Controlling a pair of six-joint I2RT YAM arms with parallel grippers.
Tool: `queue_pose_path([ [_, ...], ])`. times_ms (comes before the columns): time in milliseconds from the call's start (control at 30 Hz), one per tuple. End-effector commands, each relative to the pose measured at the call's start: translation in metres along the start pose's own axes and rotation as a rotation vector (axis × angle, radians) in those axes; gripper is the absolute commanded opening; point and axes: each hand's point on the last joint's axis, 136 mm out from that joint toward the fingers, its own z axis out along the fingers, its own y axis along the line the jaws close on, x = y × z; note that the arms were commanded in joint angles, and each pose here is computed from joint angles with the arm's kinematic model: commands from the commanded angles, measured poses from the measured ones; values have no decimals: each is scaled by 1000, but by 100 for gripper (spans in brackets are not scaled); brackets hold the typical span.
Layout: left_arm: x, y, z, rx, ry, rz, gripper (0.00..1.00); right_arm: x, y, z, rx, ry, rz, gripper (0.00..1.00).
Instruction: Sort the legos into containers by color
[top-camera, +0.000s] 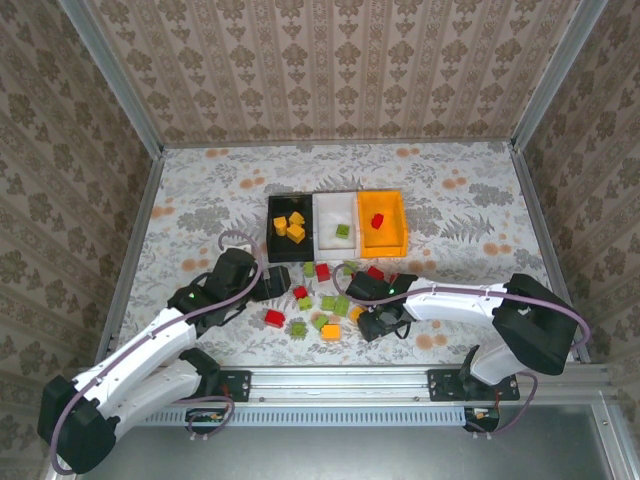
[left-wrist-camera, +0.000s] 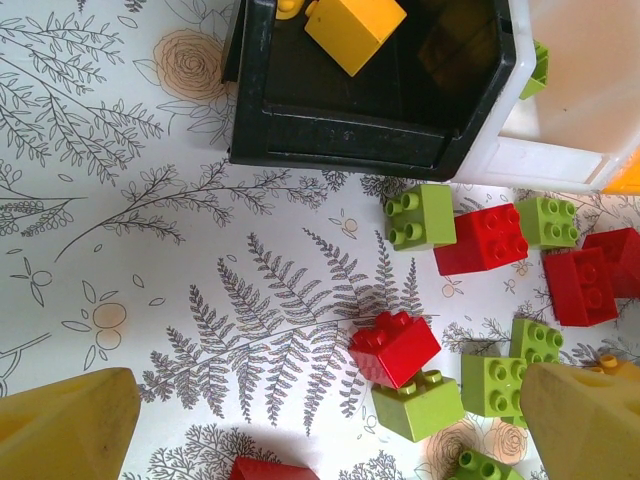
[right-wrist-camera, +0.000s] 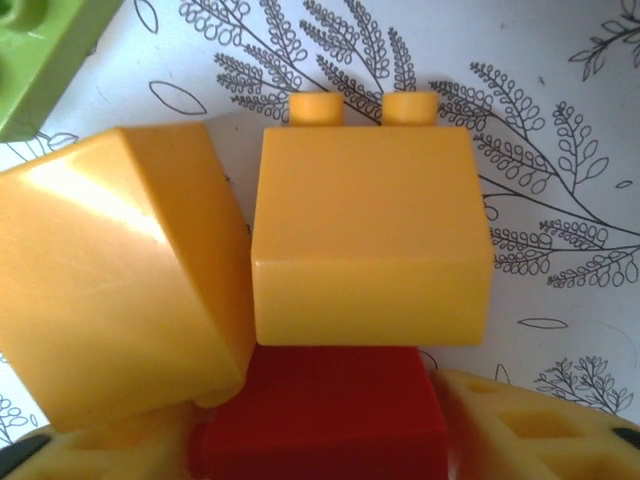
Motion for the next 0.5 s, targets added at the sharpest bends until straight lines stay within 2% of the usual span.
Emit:
queue_pose_path([
  [0,4,8,0,-25,10,-27,100,-8,8,-4,-26,-27,-21,49],
  [100,4,8,1,-24,11,-29,100,-4,5,-8,-26,-29,-13,42],
  [200,4,7,1,-22,12,-29,100,-1,1,-18,-22,-42,1,39],
  [367,2,5,0,-15,9,-32,100,-8,-7,-53,-30,-127,32,37],
  [467,1,6,0,-15,6,-34,100,-25,-15,-80,-28,-197,63,37],
])
